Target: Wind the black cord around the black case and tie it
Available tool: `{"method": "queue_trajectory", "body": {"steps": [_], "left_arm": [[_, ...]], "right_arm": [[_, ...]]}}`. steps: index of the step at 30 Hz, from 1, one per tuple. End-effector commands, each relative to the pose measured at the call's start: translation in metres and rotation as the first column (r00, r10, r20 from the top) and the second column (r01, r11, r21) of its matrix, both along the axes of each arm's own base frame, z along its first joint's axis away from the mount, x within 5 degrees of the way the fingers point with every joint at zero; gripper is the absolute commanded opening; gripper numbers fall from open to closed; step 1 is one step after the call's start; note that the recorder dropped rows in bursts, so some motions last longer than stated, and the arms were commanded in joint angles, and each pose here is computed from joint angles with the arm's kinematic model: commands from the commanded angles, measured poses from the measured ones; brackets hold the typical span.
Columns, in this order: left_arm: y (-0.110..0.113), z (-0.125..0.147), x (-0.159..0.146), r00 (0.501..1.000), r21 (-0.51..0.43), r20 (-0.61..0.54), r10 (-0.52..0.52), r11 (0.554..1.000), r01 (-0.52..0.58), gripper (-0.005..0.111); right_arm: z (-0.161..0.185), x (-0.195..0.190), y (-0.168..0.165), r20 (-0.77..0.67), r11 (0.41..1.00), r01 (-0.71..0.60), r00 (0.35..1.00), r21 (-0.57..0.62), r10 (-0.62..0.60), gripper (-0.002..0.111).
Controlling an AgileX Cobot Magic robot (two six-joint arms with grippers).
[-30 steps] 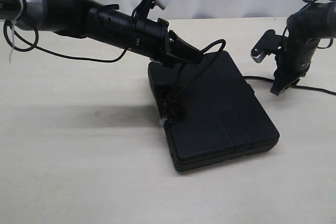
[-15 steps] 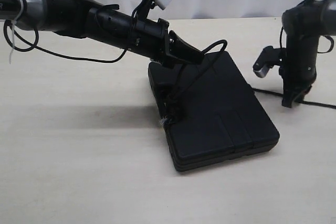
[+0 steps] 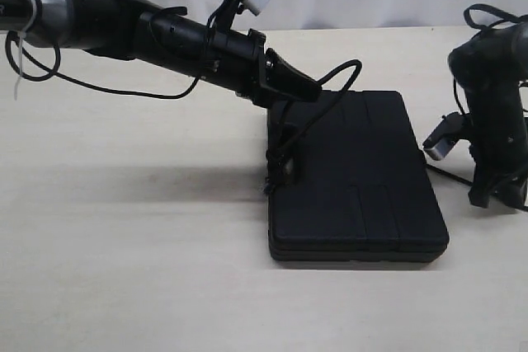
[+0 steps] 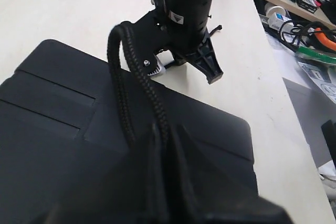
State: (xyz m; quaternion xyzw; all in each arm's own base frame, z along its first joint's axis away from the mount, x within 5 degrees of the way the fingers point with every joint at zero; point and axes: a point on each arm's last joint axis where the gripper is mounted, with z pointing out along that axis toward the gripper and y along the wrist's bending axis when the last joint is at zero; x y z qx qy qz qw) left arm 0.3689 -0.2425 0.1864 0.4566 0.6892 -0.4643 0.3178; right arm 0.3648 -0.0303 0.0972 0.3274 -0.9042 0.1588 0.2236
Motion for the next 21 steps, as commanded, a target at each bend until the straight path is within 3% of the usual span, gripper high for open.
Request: {"method": "queue_trajectory", "body": {"steps": [1, 6, 15, 21], "left_arm": [[-0.001, 0.005, -0.003, 1.0, -0.013, 0.009, -0.016, 1.0, 0.016, 0.0], [-0.001, 0.005, -0.003, 1.0, -0.015, 0.008, -0.019, 1.0, 0.02, 0.0], [-0.001, 0.006, -0.005, 0.999, -0.023, 0.003, -0.033, 0.999, 0.033, 0.0], [-0.001, 0.006, -0.005, 0.999, -0.023, 0.003, -0.033, 0.999, 0.033, 0.0]], "right_arm": [[0.011, 0.0, 0.011, 0.113, 0.983, 0.099, 0.987, 0.152, -0.117, 0.004], [0.041, -0.002, 0.023, 0.172, 0.946, 0.162, 0.961, 0.28, -0.216, 0.004], [0.09, -0.003, 0.024, 0.353, 0.931, 0.166, 0.892, 0.325, -0.282, 0.004], [0.112, -0.004, 0.043, 0.322, 0.821, 0.237, 0.836, 0.519, -0.445, 0.004]]}}
